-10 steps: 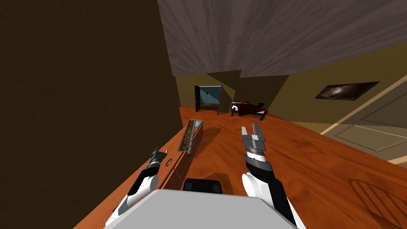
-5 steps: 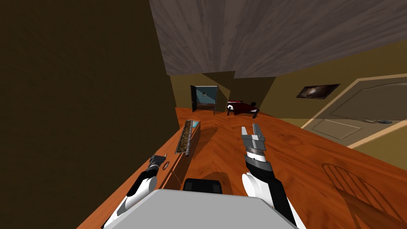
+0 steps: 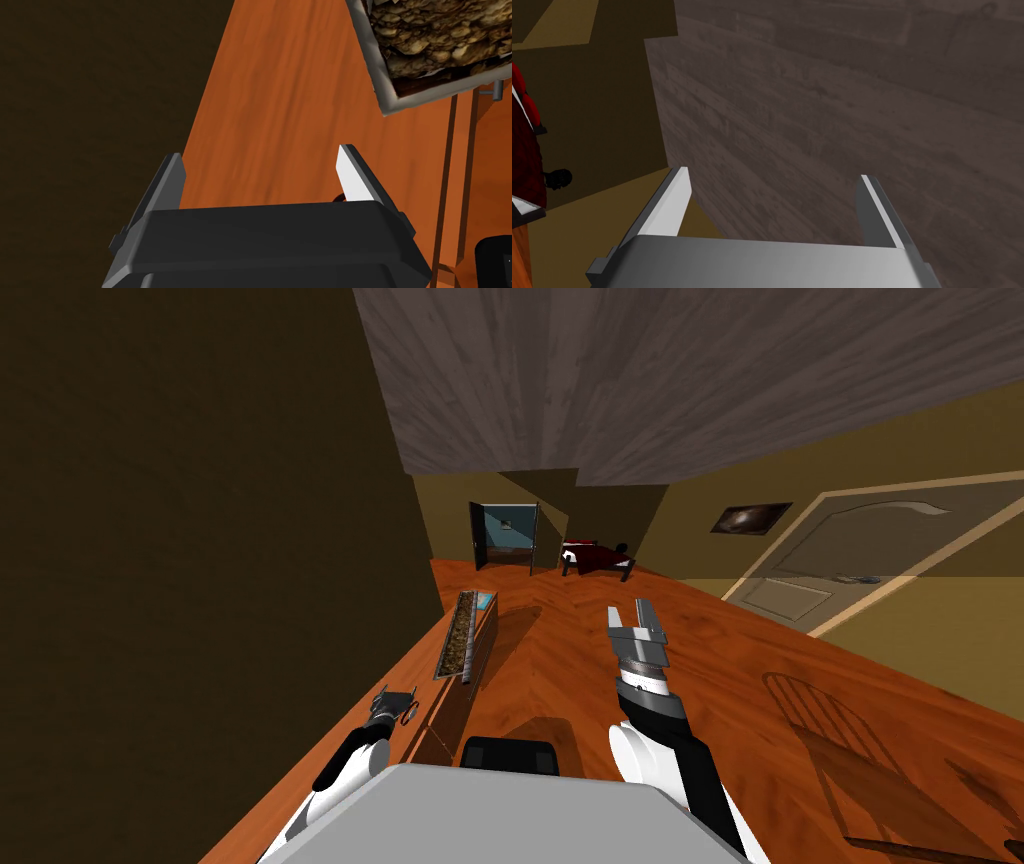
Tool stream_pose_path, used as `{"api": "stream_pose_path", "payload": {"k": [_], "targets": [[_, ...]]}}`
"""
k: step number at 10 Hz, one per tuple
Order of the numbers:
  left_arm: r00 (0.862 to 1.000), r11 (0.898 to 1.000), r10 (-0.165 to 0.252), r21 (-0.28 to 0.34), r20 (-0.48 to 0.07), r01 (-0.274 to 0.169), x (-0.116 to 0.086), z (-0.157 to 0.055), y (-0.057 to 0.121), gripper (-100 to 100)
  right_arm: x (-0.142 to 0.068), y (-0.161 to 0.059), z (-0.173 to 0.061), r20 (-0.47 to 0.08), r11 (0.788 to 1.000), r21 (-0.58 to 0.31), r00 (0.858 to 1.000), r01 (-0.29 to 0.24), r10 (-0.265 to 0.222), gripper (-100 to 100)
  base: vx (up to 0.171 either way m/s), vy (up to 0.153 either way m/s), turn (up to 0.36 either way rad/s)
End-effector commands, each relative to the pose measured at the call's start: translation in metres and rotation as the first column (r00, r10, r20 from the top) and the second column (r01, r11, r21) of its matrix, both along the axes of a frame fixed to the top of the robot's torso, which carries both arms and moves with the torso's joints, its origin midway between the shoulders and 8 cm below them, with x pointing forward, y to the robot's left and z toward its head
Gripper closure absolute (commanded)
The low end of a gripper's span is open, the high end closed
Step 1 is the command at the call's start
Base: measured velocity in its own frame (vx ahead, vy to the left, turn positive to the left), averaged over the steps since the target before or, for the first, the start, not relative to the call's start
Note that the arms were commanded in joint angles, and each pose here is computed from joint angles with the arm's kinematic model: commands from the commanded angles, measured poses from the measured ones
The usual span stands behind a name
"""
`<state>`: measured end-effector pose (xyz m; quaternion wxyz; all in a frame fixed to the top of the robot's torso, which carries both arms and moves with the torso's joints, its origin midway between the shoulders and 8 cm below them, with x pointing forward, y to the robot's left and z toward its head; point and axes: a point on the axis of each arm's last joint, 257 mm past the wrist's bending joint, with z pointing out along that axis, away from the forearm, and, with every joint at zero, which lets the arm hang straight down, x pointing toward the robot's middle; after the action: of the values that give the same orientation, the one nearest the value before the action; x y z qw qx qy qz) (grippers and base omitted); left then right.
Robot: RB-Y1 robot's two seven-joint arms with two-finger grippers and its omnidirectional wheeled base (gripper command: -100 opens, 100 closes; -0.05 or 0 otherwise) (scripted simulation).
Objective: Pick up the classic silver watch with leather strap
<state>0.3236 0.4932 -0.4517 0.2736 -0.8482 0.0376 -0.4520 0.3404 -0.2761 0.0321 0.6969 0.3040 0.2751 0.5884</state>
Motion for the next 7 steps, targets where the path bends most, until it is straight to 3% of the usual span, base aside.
{"api": "stream_pose_path", "payload": {"k": [1, 3, 5, 6, 7], "targets": [[1.000, 0.999, 0.018, -0.031, -0.018, -0.019, -0.006, -0.011, 0.001, -100, 0.000, 0.000, 0.000, 0.000, 1.000, 0.000, 1.000, 0.000, 0.000, 0, -0.008, 0.014, -0.103], [0.995, 0.989, 0.075, -0.125, -0.062, -0.082, -0.025, -0.038, 0.006, -100, 0.000, 0.000, 0.000, 0.000, 1.000, 0.000, 1.000, 0.000, 0.000, 0, -0.011, 0.019, -0.220], [0.994, 0.988, 0.077, -0.128, -0.071, -0.086, -0.028, -0.042, 0.006, -100, 0.000, 0.000, 0.000, 0.000, 1.000, 0.000, 1.000, 0.000, 0.000, 0, -0.008, 0.013, -0.019], [0.990, 0.978, 0.105, -0.169, -0.097, -0.120, -0.039, -0.055, 0.008, -100, 0.000, 0.000, 0.000, 0.000, 1.000, 0.000, 1.000, 0.000, 0.000, 0, -0.008, 0.004, -0.145], [0.990, 0.978, 0.105, -0.169, -0.097, -0.120, -0.039, -0.055, 0.008, -100, 0.000, 0.000, 0.000, 0.000, 1.000, 0.000, 1.000, 0.000, 0.000, 0, -0.008, 0.009, -0.088]]}}
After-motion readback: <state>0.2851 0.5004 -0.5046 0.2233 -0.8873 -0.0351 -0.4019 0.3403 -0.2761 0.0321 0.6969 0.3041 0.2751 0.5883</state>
